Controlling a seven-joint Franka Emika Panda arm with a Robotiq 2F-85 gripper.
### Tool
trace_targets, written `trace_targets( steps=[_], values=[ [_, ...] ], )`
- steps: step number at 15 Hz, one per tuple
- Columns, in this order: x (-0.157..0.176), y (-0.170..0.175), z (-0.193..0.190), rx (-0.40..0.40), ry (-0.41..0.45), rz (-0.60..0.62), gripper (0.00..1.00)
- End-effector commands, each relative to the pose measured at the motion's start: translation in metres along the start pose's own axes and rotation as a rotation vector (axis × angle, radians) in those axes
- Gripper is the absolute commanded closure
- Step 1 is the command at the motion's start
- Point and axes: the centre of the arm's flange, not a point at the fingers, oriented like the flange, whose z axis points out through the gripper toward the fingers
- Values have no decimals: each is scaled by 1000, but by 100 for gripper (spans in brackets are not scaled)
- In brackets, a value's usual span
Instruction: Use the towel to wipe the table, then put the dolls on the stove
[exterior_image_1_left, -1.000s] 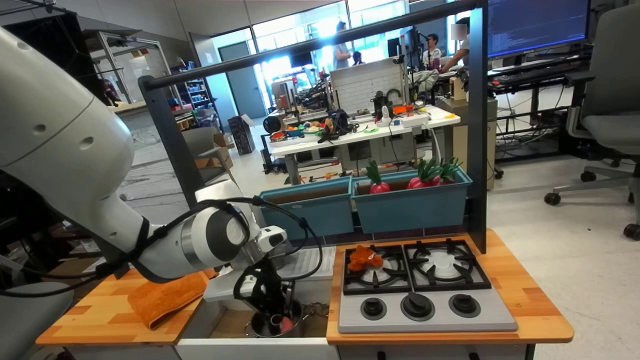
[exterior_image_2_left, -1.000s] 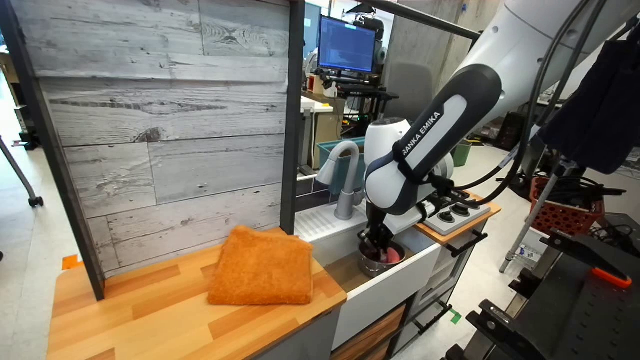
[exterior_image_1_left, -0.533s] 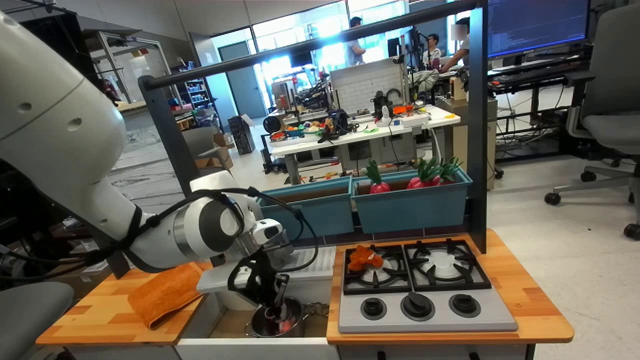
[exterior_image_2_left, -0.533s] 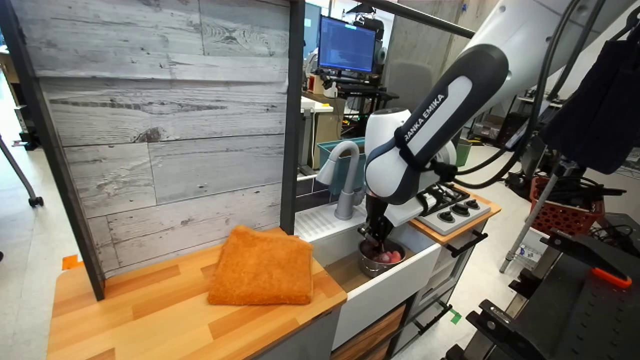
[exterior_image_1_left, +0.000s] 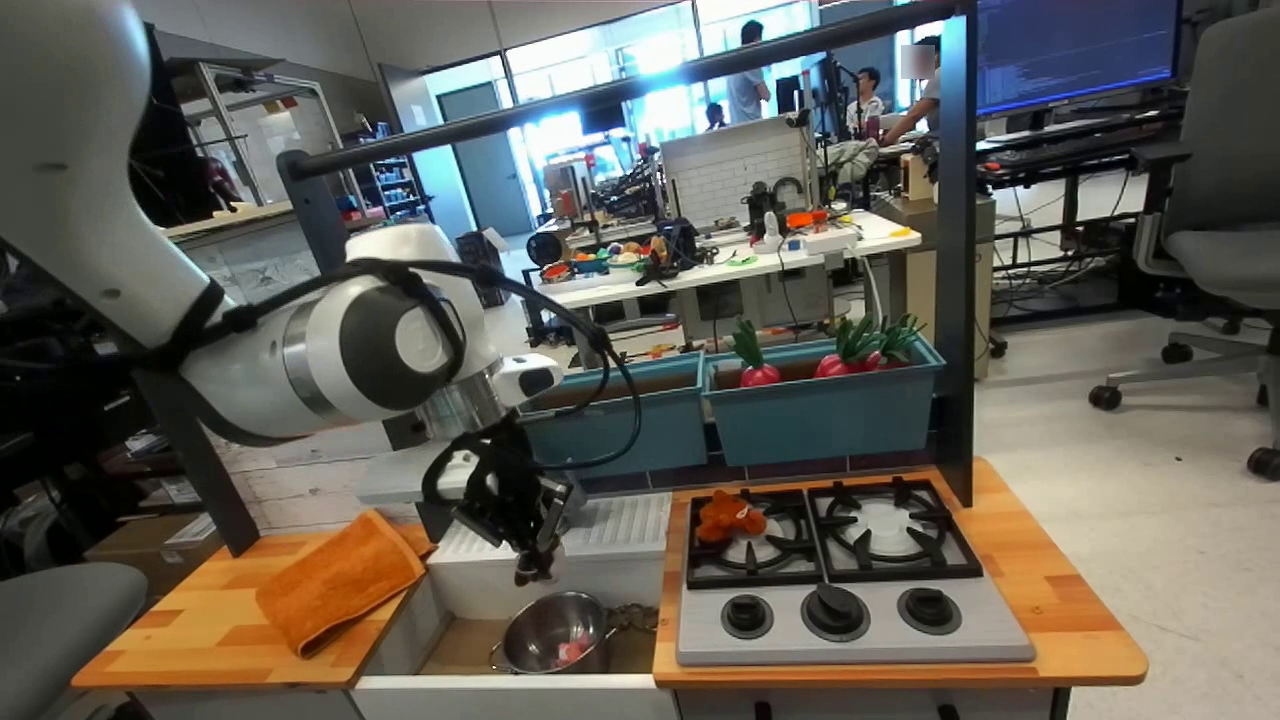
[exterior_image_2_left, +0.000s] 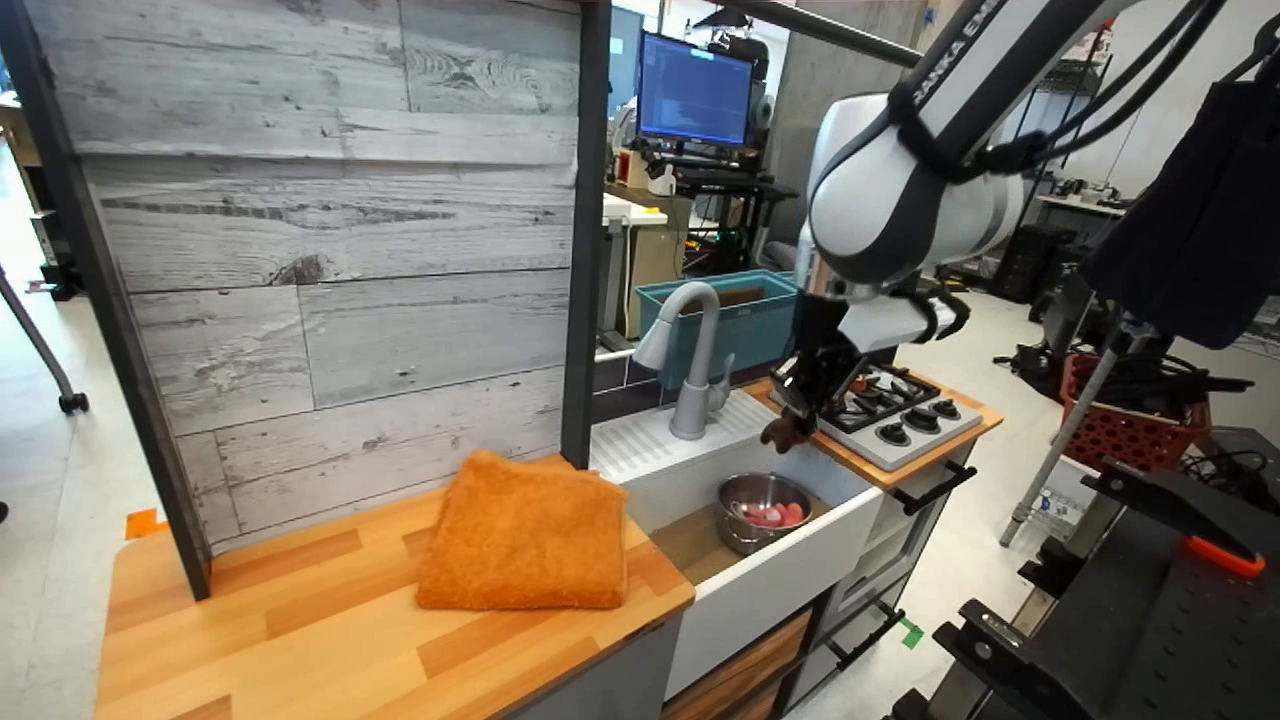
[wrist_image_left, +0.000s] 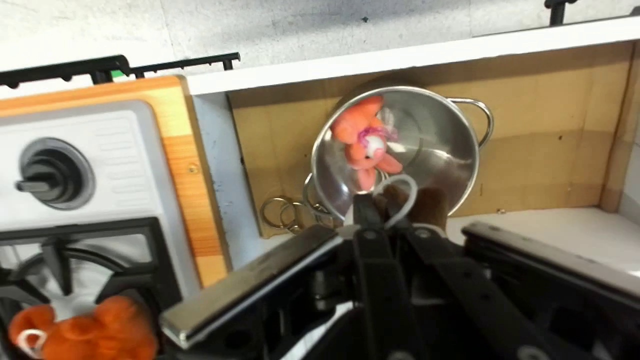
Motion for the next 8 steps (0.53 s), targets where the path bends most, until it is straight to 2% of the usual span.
trace_targets(
  steps=[1, 4, 8],
  values=[
    [-27, 71, -59, 72, 8, 186, 99],
    [-25, 156, -80, 92, 67, 365, 99],
    [-16, 227, -84, 115, 119, 610, 99]
  ],
)
